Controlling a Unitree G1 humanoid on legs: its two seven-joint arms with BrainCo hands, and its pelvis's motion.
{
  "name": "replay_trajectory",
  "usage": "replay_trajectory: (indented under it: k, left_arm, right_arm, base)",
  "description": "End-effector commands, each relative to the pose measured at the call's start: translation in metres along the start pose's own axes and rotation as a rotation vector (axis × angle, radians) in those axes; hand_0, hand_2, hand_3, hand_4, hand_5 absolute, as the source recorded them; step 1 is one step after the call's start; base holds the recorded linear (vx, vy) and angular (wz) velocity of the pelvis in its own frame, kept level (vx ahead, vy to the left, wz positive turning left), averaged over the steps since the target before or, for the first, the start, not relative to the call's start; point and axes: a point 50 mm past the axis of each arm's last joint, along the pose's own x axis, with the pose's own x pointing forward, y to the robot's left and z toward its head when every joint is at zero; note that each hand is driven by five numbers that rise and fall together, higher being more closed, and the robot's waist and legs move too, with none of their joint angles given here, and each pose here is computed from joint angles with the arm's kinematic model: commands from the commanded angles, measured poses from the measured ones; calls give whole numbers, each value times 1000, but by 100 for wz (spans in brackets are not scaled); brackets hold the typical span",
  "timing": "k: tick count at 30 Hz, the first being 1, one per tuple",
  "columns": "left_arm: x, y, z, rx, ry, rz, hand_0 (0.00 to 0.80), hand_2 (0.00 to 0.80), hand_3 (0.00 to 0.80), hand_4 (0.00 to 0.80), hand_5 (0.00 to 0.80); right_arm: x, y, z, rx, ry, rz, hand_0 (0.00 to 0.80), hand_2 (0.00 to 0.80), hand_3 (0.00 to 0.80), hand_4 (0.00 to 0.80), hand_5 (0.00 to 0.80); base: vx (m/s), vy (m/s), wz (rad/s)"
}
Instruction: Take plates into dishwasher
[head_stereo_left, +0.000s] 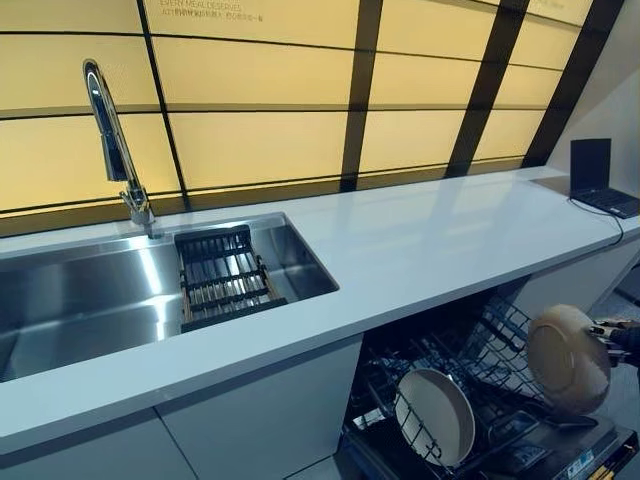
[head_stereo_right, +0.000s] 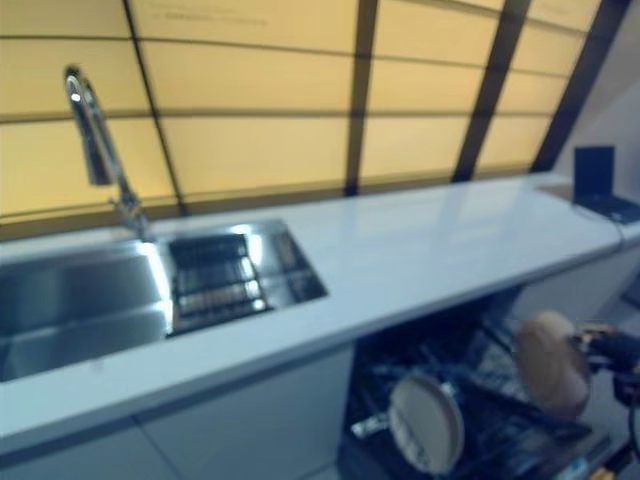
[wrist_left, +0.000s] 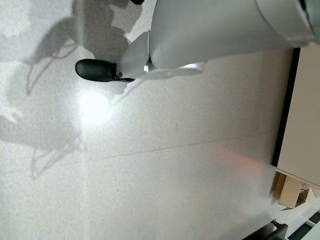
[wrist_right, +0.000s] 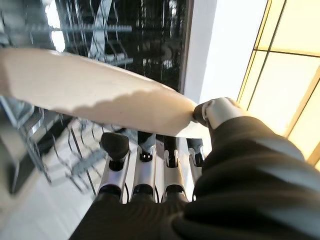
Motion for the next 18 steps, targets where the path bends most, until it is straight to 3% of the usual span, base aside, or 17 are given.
replay_trajectory:
  k: [1,18]
  left_arm:
    - [6,-5,25,25,-84,-42,0,0,0,0,0]
    - [11,-28,34,-28,-134,-99,0,0,0,0,0]
  right_arm:
    - [7,11,31,49,-166,2,800,800,800,800,800]
    - [22,38,47,-35,-186,45,800,800,800,800,800]
  base:
    - [-68,-54,2]
    - [-45,-37,4]
